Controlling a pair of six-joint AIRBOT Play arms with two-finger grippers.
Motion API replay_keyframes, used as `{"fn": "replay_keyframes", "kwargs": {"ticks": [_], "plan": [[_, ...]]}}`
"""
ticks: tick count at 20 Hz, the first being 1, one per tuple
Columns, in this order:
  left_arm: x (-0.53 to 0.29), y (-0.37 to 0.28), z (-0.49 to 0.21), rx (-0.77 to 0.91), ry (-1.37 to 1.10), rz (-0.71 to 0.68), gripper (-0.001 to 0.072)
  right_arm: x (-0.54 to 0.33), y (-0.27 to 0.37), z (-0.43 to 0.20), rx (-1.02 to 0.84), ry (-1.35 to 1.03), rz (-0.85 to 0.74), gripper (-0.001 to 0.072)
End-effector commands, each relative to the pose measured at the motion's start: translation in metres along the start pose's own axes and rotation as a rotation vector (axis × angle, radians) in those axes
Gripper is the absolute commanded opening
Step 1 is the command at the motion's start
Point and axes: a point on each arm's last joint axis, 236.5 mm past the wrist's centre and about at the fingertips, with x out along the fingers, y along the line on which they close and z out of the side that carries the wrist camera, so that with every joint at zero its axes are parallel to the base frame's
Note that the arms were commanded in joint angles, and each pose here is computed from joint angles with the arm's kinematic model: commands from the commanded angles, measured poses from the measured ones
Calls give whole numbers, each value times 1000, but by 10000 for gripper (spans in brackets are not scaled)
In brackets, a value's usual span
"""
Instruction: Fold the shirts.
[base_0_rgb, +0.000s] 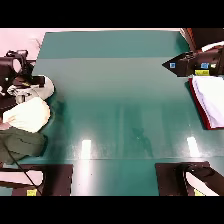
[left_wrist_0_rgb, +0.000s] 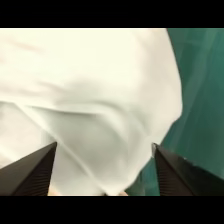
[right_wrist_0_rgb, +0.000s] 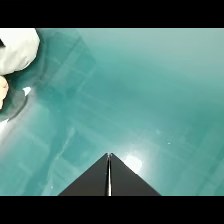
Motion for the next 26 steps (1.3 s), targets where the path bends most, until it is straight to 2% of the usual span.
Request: {"fn": "replay_keyframes", "kwargs": {"ticks": [1,2,3,5,6,8,11,15,18,24,25,26], "plan": [[45,2,-18,-9,86,5,707,0,1,0,2,1,4,19],[46,1,-17,-8,81,4,706,0,1,0,2,0,4,19],[43,2,-13,-10,68,3,656,0,0,1,2,-3,3,19],[28,3,3,-16,23,1,45,0,0,5,2,-19,-2,19],[12,5,18,-24,-27,-2,26,0,-1,8,2,-32,-4,19],[-48,7,61,-32,-193,-15,25,-5,2,16,-11,-50,-3,18],[-199,-5,114,14,-522,-63,24,-24,16,53,-63,-121,4,18],[-377,-66,90,147,-816,-235,23,-56,37,102,-140,-241,7,18],[-416,-137,46,294,-822,-408,23,-76,50,126,-185,-301,11,18],[-382,-338,-60,621,-574,-721,26,-94,68,135,-252,-283,27,18],[-372,-375,-80,687,-543,-772,91,-95,69,135,-258,-278,28,18],[-362,-403,-93,711,-522,-806,457,-95,70,133,-261,-272,29,18]]}}
